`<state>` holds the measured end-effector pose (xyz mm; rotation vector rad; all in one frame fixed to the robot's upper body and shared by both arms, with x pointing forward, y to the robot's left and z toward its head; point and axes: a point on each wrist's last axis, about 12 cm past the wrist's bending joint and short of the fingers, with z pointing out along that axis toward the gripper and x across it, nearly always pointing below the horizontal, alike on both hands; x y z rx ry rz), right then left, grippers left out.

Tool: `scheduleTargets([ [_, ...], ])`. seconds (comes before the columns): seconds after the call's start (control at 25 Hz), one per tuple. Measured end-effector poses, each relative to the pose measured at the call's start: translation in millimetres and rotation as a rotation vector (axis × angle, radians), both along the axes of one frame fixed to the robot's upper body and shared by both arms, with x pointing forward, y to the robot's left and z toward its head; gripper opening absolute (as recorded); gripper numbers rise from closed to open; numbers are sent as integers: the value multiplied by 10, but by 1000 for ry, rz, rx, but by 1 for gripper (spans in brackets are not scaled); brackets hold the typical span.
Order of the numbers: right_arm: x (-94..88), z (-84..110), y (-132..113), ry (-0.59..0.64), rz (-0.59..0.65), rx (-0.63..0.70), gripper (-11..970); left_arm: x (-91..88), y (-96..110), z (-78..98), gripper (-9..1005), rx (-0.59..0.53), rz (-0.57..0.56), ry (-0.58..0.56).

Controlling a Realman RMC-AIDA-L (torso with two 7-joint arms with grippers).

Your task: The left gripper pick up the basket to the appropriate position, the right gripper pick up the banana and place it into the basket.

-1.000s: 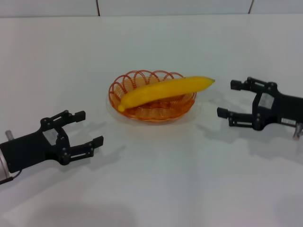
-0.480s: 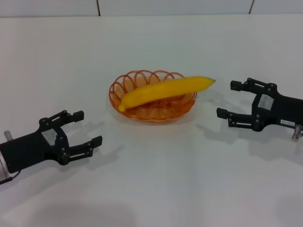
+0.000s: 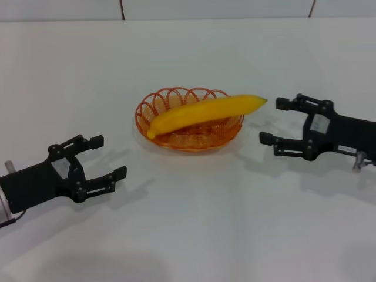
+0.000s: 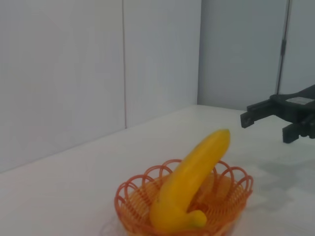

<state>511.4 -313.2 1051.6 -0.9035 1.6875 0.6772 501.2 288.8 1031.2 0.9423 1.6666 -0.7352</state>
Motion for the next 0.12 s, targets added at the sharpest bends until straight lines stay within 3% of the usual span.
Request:
scheduleTargets([
  [0.12, 24, -10, 48, 9, 13, 6, 880, 6, 10, -2, 872, -2, 13, 0],
])
